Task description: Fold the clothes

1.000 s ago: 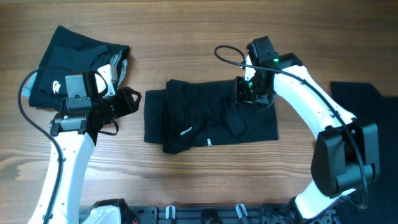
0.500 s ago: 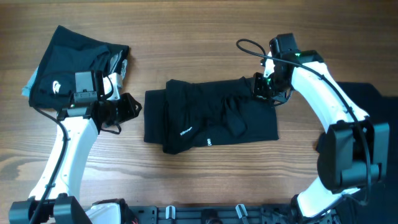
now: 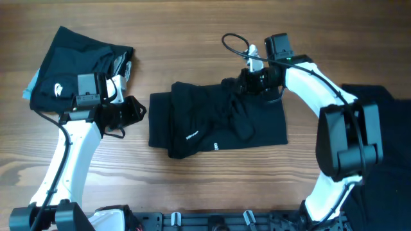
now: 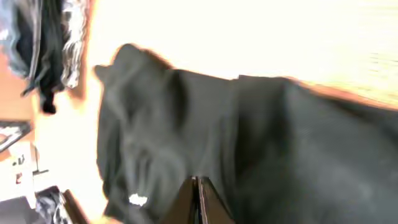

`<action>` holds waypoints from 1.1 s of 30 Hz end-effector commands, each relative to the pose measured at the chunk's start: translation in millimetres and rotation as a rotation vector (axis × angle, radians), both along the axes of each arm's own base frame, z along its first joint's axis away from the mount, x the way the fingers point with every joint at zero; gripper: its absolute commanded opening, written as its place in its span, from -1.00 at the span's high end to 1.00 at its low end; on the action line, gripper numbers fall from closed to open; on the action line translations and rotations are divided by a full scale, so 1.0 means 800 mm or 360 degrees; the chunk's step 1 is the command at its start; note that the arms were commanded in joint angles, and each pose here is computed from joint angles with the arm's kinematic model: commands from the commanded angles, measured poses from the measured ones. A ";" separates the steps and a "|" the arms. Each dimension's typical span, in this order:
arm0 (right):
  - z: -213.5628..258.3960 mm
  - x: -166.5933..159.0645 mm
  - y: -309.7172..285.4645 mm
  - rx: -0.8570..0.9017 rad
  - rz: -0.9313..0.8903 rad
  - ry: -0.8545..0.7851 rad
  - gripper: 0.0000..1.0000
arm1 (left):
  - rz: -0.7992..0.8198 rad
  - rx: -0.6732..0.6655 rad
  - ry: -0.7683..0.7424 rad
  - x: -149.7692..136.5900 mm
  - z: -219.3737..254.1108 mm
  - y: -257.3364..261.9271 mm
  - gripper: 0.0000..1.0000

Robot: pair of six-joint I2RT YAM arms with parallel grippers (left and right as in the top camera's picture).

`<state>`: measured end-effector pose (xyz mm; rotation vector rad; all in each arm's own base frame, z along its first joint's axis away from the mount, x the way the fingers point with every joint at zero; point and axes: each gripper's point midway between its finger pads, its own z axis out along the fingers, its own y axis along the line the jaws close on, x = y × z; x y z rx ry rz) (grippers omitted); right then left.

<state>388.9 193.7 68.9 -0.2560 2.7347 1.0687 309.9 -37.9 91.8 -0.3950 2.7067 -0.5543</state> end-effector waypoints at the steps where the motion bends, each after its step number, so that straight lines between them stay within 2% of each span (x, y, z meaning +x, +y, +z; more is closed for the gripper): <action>1: 0.034 -0.010 -0.034 -0.0251 -0.0022 -0.0109 0.88 | -0.0012 0.0005 -0.0027 0.006 0.005 0.000 0.33; 2: 0.018 -0.028 -0.058 -0.0445 -0.0061 0.0007 0.88 | -0.0012 0.0005 -0.0031 0.006 0.005 0.000 0.32; 6: -0.026 -0.054 -0.104 -0.0771 -0.0300 0.0265 0.86 | -0.0012 0.0006 -0.0045 0.009 0.006 0.001 0.32; 8: -0.046 -0.059 -0.114 -0.0835 -0.0394 0.0327 0.85 | -0.0012 0.0007 -0.0048 0.009 0.006 0.001 0.32; 10: -0.065 -0.070 -0.106 -0.0773 -0.0367 0.0386 0.87 | -0.0012 0.0007 -0.0047 0.009 0.006 0.001 0.32; 14: -0.077 -0.112 -0.057 -0.0557 -0.0043 0.0451 0.88 | -0.0012 0.0007 -0.0048 0.009 0.006 0.001 0.32; 17: -0.061 -0.168 0.014 -0.0270 0.0409 0.0441 0.89 | -0.0012 0.0007 -0.0049 0.009 0.006 0.001 0.32; 22: -0.040 -0.217 0.049 -0.0312 0.0816 0.0355 0.92 | -0.0012 0.0007 -0.0047 0.009 0.006 0.001 0.31; 25: -0.024 -0.200 0.038 -0.0453 0.0723 0.0254 0.92 | -0.0011 0.0007 -0.0042 0.008 0.006 0.001 0.30; 27: -0.006 -0.165 0.015 -0.0604 0.0491 0.0121 0.92 | -0.0011 0.0004 -0.0022 0.005 0.004 0.000 0.15; 32: 0.059 -0.107 -0.009 -0.0487 0.0066 -0.0112 0.85 | -0.0012 -0.0004 0.0048 -0.005 -0.004 -0.001 -0.19; 33: 0.073 -0.095 -0.019 -0.0451 -0.0050 -0.0136 0.83 | -0.0025 -0.0036 0.0075 -0.007 -0.009 -0.005 -0.31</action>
